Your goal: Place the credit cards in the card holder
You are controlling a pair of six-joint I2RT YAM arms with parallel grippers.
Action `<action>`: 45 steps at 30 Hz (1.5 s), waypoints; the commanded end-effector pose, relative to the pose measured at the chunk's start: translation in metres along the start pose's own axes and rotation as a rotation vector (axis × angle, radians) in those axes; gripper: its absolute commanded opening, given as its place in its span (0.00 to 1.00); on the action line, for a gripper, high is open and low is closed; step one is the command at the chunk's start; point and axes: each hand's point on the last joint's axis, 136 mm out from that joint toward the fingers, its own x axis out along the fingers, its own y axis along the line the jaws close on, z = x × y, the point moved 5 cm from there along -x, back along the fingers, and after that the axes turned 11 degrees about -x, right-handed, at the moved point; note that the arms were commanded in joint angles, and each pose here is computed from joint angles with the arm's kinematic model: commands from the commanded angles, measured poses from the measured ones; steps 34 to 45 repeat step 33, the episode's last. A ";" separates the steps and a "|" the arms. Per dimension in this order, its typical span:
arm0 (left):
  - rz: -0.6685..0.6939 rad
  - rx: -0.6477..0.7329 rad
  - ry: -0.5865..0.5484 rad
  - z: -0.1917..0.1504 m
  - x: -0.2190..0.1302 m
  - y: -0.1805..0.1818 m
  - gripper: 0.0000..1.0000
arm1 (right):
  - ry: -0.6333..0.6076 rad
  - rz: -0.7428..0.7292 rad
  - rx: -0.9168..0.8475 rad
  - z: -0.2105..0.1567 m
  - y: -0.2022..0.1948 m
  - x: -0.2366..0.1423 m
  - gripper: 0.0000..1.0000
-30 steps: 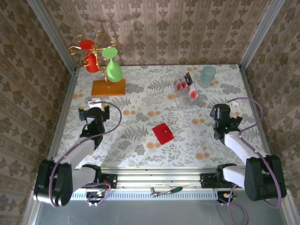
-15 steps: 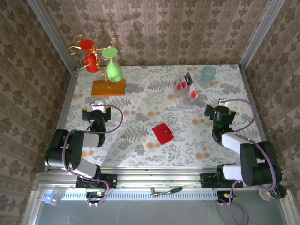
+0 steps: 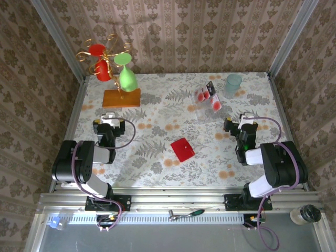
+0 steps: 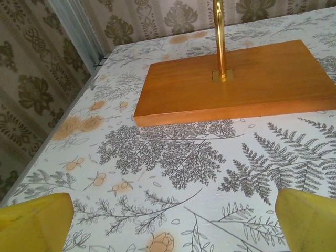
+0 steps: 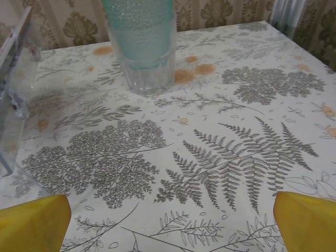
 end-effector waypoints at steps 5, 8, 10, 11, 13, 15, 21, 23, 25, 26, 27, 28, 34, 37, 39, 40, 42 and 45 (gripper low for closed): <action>-0.106 -0.063 0.059 0.005 0.013 0.003 1.00 | 0.043 0.115 -0.052 0.016 0.014 0.021 1.00; -0.107 -0.063 0.060 0.005 0.013 0.003 1.00 | 0.037 0.115 -0.053 0.016 0.014 0.020 1.00; -0.106 -0.063 0.057 0.006 0.013 0.003 1.00 | 0.029 0.102 -0.064 0.016 0.015 0.018 1.00; -0.106 -0.063 0.059 0.006 0.013 0.003 1.00 | 0.029 0.092 -0.073 0.017 0.016 0.017 1.00; -0.106 -0.063 0.061 0.005 0.013 0.003 1.00 | 0.024 0.074 -0.114 0.017 0.022 0.016 1.00; -0.105 -0.064 0.061 0.005 0.013 0.003 1.00 | 0.021 0.074 -0.115 0.018 0.022 0.015 1.00; -0.113 -0.055 0.051 0.005 0.011 0.001 1.00 | 0.031 0.093 -0.107 0.017 0.022 0.017 1.00; -0.121 -0.047 0.049 0.006 0.011 -0.001 1.00 | 0.034 0.100 -0.104 0.017 0.022 0.018 1.00; -0.121 -0.047 0.049 0.006 0.010 -0.001 1.00 | 0.042 0.113 -0.097 0.017 0.022 0.020 1.00; -0.120 -0.048 0.049 0.006 0.011 0.000 1.00 | 0.048 0.118 -0.095 0.017 0.022 0.021 1.00; -0.121 -0.047 0.050 0.005 0.011 -0.001 1.00 | 0.055 0.128 -0.084 0.016 0.021 0.023 1.00; -0.121 -0.047 0.049 0.006 0.011 -0.001 1.00 | 0.053 0.128 -0.080 0.017 0.020 0.022 1.00; -0.121 -0.047 0.051 0.005 0.011 -0.001 1.00 | 0.032 0.123 -0.089 0.018 0.020 0.018 1.00; -0.121 -0.047 0.051 0.005 0.011 -0.001 1.00 | 0.032 0.123 -0.089 0.018 0.020 0.018 1.00; -0.121 -0.047 0.051 0.005 0.011 -0.001 1.00 | 0.032 0.123 -0.089 0.018 0.020 0.018 1.00; -0.121 -0.047 0.051 0.005 0.011 -0.001 1.00 | 0.032 0.123 -0.089 0.018 0.020 0.018 1.00; -0.121 -0.047 0.051 0.005 0.011 -0.001 1.00 | 0.032 0.123 -0.089 0.018 0.020 0.018 1.00; -0.121 -0.047 0.051 0.005 0.011 -0.001 1.00 | 0.032 0.123 -0.089 0.018 0.020 0.018 1.00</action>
